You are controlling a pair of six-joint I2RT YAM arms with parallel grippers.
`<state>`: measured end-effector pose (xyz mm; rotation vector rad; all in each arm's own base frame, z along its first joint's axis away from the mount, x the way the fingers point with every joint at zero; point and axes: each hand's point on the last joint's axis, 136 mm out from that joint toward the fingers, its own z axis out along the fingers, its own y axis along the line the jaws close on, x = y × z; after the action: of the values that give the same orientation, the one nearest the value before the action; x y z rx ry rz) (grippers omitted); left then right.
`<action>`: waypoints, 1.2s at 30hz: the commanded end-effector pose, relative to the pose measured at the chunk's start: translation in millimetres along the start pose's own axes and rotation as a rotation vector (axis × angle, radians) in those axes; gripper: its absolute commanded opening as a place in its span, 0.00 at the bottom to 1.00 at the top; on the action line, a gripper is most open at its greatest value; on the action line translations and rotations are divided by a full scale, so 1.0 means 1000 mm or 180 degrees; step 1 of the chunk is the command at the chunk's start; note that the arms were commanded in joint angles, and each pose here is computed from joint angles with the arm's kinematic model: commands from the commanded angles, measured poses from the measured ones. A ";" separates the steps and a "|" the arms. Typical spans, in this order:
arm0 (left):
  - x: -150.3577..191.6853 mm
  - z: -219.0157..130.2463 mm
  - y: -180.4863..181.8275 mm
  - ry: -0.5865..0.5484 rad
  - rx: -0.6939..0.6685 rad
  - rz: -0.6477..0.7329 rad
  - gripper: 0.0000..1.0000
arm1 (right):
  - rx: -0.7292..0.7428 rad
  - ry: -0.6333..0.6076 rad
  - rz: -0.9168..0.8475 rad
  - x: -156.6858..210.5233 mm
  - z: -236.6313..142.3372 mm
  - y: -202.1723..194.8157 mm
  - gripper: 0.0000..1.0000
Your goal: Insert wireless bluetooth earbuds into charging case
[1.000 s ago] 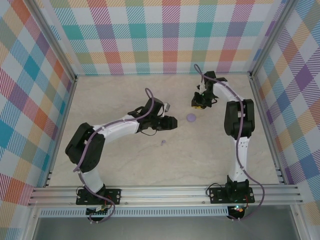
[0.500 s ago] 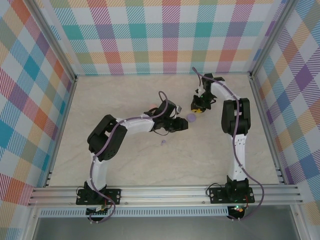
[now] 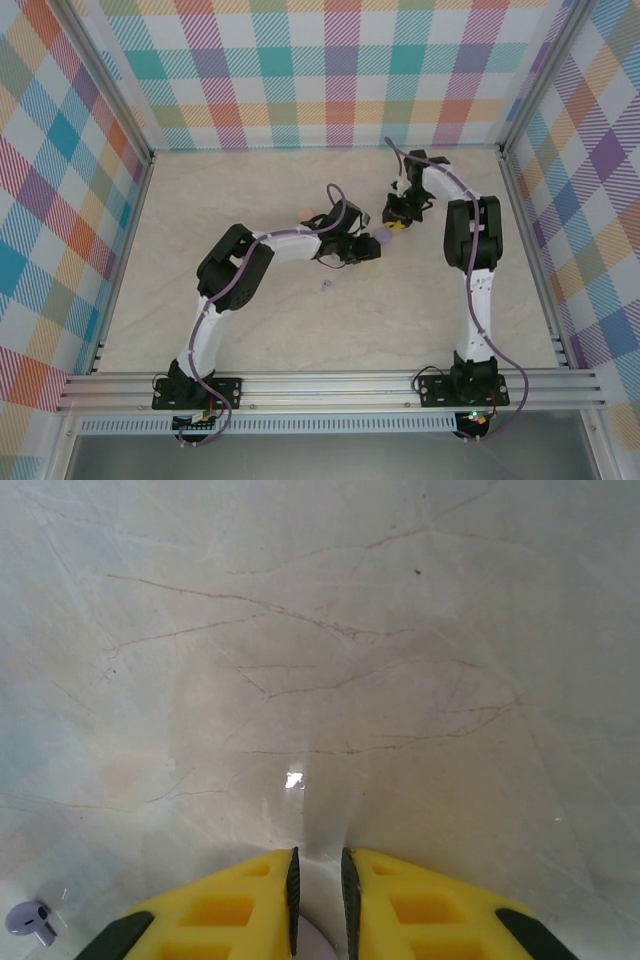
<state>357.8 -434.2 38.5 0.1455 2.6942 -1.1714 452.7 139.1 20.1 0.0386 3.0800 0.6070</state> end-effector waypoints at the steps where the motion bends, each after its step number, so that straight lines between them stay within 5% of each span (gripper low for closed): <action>1: 0.006 0.010 -0.002 0.0115 -0.0044 -0.0068 0.25 | 0.0048 0.0151 0.0010 0.021 -0.006 -0.003 0.21; 22: -0.001 0.004 0.037 -0.0058 -0.0726 -0.0164 0.18 | 0.0164 0.0074 -0.0031 0.062 -0.030 -0.009 0.23; 31: -0.009 -0.031 0.029 -0.0280 -0.0755 -0.0094 0.22 | 0.0110 -0.0238 -0.0031 0.047 -0.051 -0.004 0.22; 36: -0.007 -0.021 0.024 -0.0169 -0.0594 -0.0094 0.19 | 0.0050 -0.0163 -0.0057 0.029 -0.043 0.000 0.15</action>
<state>364.4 -404.1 31.0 0.0290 2.7450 -0.8889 412.5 120.8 63.7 0.0242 3.0279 0.5320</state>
